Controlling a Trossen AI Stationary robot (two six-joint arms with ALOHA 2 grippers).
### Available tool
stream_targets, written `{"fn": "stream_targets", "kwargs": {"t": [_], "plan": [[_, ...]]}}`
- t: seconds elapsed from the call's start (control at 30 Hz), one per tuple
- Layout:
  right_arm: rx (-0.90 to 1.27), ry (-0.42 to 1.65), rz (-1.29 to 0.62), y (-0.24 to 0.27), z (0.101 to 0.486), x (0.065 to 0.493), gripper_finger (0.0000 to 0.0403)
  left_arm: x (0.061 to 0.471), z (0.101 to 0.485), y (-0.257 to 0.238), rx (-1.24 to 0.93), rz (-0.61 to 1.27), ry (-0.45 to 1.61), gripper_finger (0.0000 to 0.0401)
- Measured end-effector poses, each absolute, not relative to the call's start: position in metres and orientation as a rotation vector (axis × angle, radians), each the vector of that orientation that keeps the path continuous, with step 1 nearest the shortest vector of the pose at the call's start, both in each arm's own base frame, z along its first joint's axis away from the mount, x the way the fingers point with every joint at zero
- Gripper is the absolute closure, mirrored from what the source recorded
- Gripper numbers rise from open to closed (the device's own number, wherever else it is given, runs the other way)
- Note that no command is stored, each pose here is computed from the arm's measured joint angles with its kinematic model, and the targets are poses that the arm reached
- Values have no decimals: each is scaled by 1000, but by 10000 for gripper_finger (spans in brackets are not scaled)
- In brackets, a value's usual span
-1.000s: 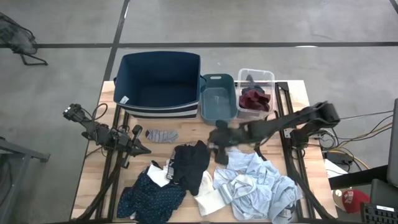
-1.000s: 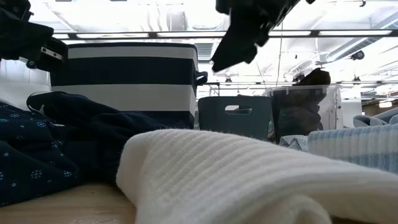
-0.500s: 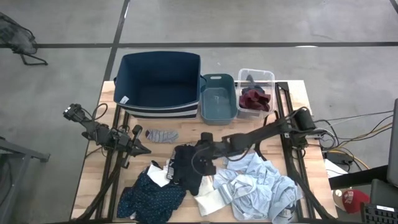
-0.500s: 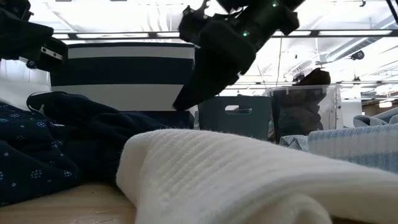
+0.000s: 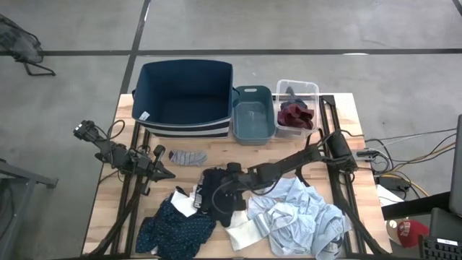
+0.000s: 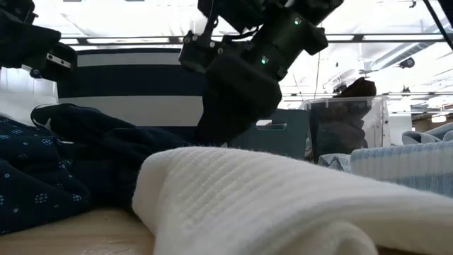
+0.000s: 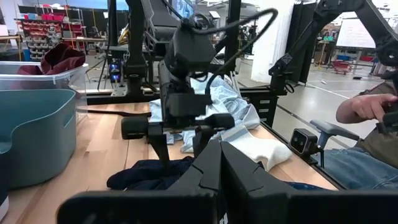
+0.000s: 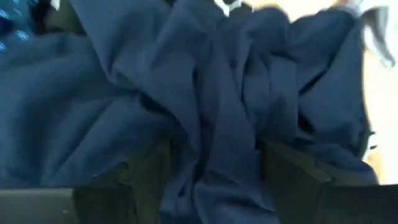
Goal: Pick & Place Cloths
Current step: Put the black boxer into the transparent bin
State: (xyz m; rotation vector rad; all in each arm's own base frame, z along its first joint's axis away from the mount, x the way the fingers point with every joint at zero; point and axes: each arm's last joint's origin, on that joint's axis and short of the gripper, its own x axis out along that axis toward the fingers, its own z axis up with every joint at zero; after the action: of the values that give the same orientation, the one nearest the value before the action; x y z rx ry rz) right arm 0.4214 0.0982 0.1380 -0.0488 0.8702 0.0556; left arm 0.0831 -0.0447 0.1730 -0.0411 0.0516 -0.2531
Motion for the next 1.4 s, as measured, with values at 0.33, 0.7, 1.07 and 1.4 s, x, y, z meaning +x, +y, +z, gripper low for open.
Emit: {"fn": "stream_targets", "kwargs": {"t": [0.33,0.7,1.07,1.4], "plan": [[-60,941,52,99,140,418,336,83,173,-45,-41,-253,52,398],[-71,997,36,95,160,406,391,83,173,-45,-41,-253,52,398],[-95,869,-12,82,264,359,391,84,172,-45,-37,-253,61,398],[-142,661,-289,55,355,285,392,84,172,-45,-35,-253,64,398]]}}
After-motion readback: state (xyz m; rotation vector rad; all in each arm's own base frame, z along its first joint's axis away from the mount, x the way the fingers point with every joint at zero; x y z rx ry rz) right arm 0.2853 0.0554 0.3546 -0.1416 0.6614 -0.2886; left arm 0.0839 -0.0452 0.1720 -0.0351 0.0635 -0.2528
